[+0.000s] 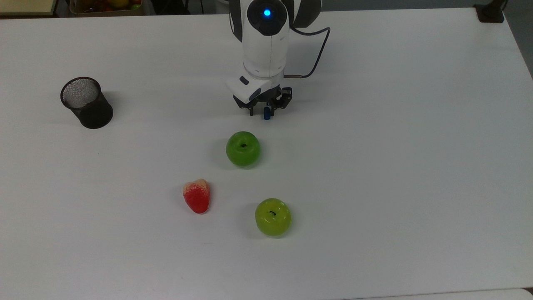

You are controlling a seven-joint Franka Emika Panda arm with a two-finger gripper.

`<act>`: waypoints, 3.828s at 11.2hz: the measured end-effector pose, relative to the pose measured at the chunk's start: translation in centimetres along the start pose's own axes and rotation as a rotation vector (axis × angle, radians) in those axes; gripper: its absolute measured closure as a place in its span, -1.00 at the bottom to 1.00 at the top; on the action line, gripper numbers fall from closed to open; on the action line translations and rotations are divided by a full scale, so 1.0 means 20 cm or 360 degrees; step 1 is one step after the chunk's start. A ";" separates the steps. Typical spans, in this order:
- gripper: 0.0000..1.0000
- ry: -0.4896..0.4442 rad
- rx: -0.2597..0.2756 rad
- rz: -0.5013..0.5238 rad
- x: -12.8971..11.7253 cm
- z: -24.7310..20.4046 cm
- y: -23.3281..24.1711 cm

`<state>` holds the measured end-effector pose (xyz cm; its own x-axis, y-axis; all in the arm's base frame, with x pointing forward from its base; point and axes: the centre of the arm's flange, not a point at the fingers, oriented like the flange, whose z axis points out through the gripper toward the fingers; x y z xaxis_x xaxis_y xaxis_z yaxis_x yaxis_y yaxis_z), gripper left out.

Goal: Place marker
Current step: 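Close the gripper on the marker near its blue cap, then lift the marker and carry it over the black mesh pen cup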

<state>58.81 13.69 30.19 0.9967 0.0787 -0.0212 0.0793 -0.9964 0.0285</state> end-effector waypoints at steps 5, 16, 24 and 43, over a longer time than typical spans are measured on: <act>0.65 0.0009 0.0001 0.0016 0.00 -0.01 -0.01; 0.65 0.0018 -0.0018 0.0087 0.08 -0.29 0.00; 0.65 0.0021 -0.0056 0.0158 0.06 -1.19 0.13; 0.65 0.0481 -0.0200 0.0380 0.10 -1.08 1.83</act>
<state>64.02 -21.94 52.76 0.9464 -0.1308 0.2952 -0.1724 -0.9777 0.1196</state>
